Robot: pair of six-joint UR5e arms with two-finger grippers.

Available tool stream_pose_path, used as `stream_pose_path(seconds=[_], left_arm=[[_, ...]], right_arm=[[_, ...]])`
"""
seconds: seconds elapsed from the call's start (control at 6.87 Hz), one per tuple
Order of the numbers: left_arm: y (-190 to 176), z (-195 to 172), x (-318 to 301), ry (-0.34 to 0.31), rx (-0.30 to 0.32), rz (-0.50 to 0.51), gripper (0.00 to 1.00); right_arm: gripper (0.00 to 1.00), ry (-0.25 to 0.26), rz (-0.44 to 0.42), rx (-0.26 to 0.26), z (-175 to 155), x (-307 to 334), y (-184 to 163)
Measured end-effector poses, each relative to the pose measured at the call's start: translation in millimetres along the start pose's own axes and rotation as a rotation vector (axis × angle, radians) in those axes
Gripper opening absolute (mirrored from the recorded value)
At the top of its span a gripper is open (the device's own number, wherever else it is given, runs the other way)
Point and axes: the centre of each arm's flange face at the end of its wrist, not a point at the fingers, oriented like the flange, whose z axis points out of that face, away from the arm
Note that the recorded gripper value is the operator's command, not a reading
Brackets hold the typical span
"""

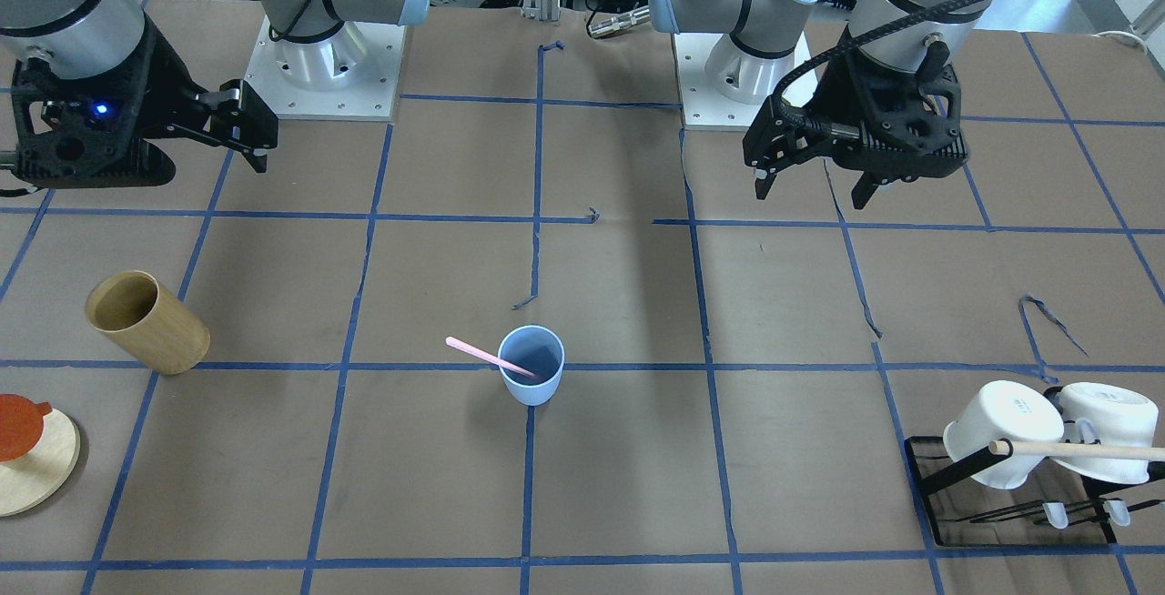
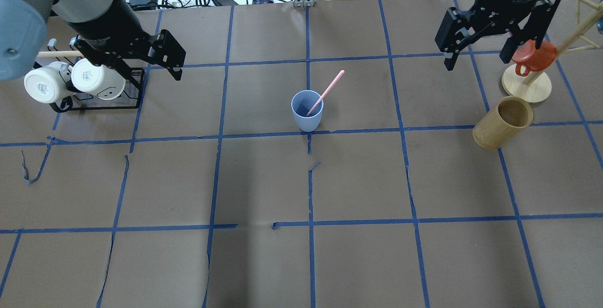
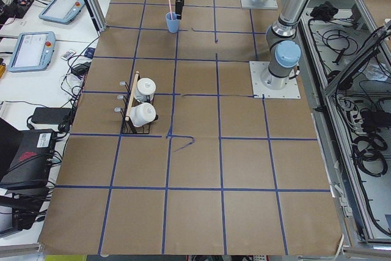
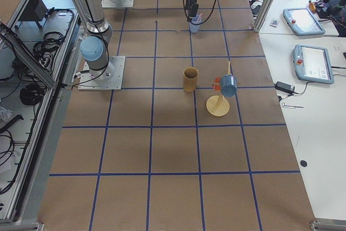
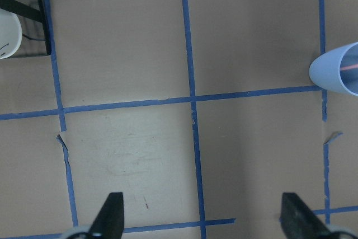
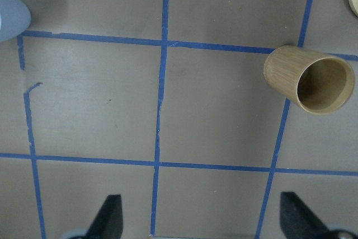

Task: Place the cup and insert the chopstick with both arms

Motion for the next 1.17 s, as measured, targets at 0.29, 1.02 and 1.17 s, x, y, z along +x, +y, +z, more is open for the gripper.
stream_pose_path(seconds=[0.29, 1.02, 1.17], left_arm=[[0, 0, 0, 0.0, 0.0, 0.0, 0.99], [0, 0, 1, 0.002, 0.0, 0.001, 0.99], [0, 0, 0, 0.002, 0.0, 0.001, 0.99]], right_arm=[[1.0, -0.029, 0.07, -0.008, 11, -4, -1], [1.0, -0.014, 0.069, -0.012, 27, -22, -1], [1.0, -0.014, 0.071, -0.013, 28, -23, -1]])
